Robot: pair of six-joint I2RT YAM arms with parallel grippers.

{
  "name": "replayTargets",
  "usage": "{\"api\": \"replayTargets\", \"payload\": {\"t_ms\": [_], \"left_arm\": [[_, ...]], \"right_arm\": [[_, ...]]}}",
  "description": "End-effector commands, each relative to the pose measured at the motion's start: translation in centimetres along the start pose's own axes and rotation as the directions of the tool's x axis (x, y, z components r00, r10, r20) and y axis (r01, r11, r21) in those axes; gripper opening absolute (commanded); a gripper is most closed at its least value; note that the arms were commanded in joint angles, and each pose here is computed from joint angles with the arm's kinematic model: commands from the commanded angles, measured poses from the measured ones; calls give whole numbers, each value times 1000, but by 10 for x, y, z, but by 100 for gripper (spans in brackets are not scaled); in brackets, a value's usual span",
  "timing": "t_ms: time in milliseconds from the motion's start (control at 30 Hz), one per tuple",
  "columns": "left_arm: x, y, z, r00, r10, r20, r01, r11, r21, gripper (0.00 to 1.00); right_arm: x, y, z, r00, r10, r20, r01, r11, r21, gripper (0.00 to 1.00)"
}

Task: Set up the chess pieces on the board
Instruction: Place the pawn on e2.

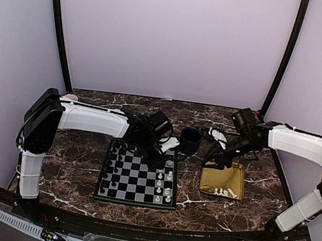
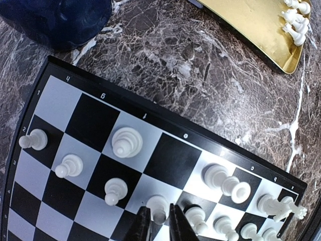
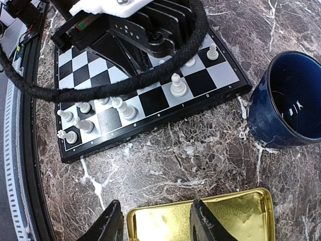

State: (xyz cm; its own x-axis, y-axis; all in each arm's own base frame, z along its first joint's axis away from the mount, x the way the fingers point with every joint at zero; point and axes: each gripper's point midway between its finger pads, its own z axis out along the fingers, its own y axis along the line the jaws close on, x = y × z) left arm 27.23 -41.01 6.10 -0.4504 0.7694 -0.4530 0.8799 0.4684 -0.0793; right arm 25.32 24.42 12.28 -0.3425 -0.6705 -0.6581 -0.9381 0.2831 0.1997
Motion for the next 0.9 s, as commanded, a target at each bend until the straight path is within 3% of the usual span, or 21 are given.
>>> {"api": "replayTargets", "payload": {"t_ms": [0,200,500,667,867], "left_arm": [[-5,-2,0,1000,3,4,-3,1000,-5,16],[-8,-4,1,1000,-4,9,4,1000,1,17],[-14,-4,-24,1000,1,11,0,999,-34,27],[-26,-4,-54,997,1,73,3,999,-53,32],[-41,0,-70,986,-23,167,37,996,-82,33]], "right_arm": [[3,-1,2,1000,4,-8,-4,1000,-6,46],[4,0,2,1000,4,-12,-5,1000,-9,46],[7,-7,-10,999,13,-52,-11,999,45,46],[44,-27,-22,969,120,-217,-76,977,200,45],[110,-21,-31,859,216,-463,-102,961,259,43]]}}
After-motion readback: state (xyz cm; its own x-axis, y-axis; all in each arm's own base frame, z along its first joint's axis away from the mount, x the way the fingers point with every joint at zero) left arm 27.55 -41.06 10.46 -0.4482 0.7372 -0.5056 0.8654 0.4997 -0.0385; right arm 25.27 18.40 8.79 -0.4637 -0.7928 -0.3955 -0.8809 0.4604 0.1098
